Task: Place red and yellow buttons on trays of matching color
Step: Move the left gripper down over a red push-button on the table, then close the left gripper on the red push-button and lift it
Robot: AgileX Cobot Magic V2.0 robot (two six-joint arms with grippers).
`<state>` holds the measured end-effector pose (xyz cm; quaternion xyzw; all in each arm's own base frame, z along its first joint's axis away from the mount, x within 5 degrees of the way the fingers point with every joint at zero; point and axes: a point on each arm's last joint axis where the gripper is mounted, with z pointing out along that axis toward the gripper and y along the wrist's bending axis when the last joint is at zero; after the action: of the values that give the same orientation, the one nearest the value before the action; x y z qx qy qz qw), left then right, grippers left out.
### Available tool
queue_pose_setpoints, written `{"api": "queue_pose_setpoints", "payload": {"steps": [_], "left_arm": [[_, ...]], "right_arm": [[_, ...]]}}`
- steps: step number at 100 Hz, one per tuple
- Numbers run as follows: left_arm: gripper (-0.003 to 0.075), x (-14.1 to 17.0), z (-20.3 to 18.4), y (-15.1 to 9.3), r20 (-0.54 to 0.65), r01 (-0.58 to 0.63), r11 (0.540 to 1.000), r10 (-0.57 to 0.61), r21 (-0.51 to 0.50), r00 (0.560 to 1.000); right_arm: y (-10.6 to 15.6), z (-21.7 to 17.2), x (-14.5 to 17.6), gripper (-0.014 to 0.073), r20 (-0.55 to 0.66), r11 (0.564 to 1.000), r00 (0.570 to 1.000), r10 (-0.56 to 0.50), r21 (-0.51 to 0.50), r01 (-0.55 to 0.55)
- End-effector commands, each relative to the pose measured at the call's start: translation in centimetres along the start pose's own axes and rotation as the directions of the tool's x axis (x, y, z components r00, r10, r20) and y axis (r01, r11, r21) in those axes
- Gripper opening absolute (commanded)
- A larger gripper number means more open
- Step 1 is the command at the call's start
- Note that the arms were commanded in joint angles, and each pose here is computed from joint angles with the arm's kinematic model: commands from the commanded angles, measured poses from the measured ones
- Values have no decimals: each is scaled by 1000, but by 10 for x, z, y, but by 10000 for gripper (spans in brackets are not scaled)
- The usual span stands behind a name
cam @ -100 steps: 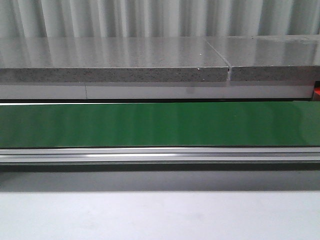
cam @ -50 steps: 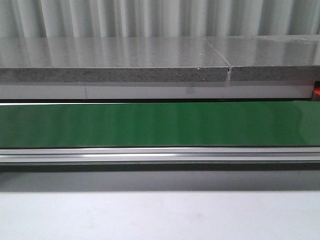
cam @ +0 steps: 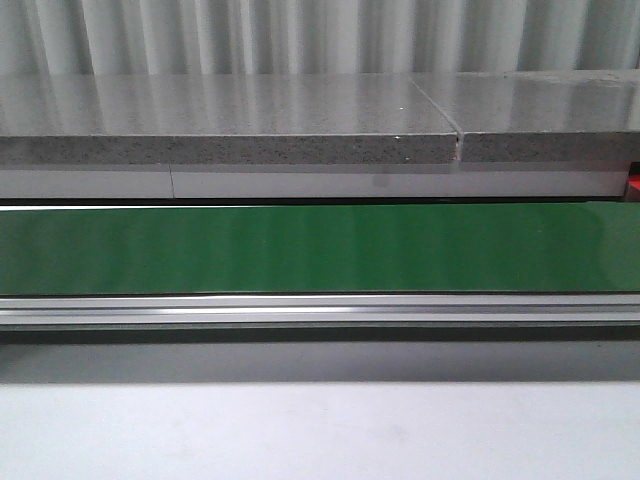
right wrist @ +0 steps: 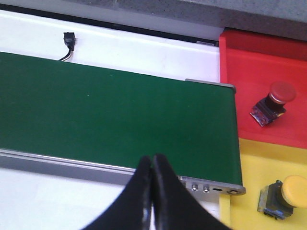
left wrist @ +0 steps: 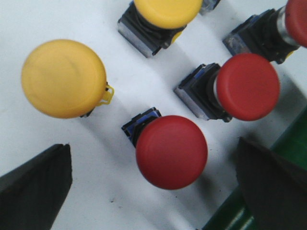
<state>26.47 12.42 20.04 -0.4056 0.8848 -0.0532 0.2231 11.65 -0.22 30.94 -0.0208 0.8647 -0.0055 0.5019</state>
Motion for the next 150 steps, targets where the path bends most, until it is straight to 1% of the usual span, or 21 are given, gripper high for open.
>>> {"api": "queue_pose_setpoints", "payload": {"steps": [1, 41, 48, 52, 62, 69, 74, 76, 81, 83, 88, 90, 93, 94, 108, 122, 134, 150], "left_arm": [[641, -11, -6, -5, 61, 3, 1000, -5, 25, 998], [638, -13, 7, -3, 60, 5, 1000, -6, 15, 998], [627, -14, 7, -3, 69, 5, 1000, -6, 17, 998], [606, -14, 7, -3, 74, 5, 1000, -6, 17, 997], [510, -15, 7, -3, 80, 5, 1000, -6, 19, 997], [412, -15, 7, -3, 81, 5, 1000, -7, 19, 997], [322, -15, 7, -3, 81, 4, 1000, -6, 19, 997], [298, -15, 7, -3, 81, 4, 1000, -6, 19, 997], [200, -15, 7, -3, 81, 4, 1000, -6, 19, 997], [174, -15, 6, -3, 83, 4, 1000, -6, 20, 997], [71, -14, 6, -3, 80, 4, 1000, -6, 19, 997], [46, -14, 6, -3, 76, 4, 1000, -6, 18, 997], [-15, -14, 6, -3, 72, 4, 1000, -6, 17, 997], [-22, -13, 6, -3, 70, 2, 1000, -3, 17, 998], [-19, -12, 3, -6, 34, -26, 999, 26, 21, 999], [-19, -14, -10, -15, 3, -63, 995, 63, 71, 998], [-19, -19, -31, -23, 37, -107, 988, 103, 110, 994], [-20, -24, -67, -32, 118, -178, 974, 162, 142, 980]], "right_arm": [[-1, -5, -13, -71, 89, 1000, 996, -12, 13, 11], [-1, -5, -13, -71, 89, 1000, 996, -12, 13, 11], [-1, -5, -13, -71, 89, 1000, 996, -12, 13, 11], [-1, -5, -13, -71, 89, 1000, 996, -12, 13, 11], [-1, -5, -13, -71, 89, 1000, 996, -12, 13, 11], [-1, -5, -13, -71, 89, 1000, 996, -12, 13, 11], [-1, -5, -13, -71, 89, 1000, 996, -12, 13, 11], [-1, -5, -13, -71, 89, 1000, 996, -12, 13, 11], [-1, -5, -13, -71, 89, 1000, 996, -12, 13, 11], [-1, -5, -13, -71, 89, 1000, 996, -12, 13, 11], [-1, -5, -13, -71, 89, 1000, 996, -12, 13, 11], [-1, -5, -13, -71, 89, 1000, 996, -12, 13, 11], [-1, -5, -13, -71, 89, 1000, 996, -12, 13, 11], [-1, -5, -13, -71, 89, 1000, 996, -12, 13, 11], [-1, -5, -13, -71, 89, 1000, 996, -12, 13, 11], [-1, -5, -13, -71, 89, 1000, 996, -12, 13, 11], [-1, -5, -13, -71, 89, 1000, 996, -12, 13, 11], [-1, -5, -13, -71, 89, 1000, 996, -12, 13, 11]]}}
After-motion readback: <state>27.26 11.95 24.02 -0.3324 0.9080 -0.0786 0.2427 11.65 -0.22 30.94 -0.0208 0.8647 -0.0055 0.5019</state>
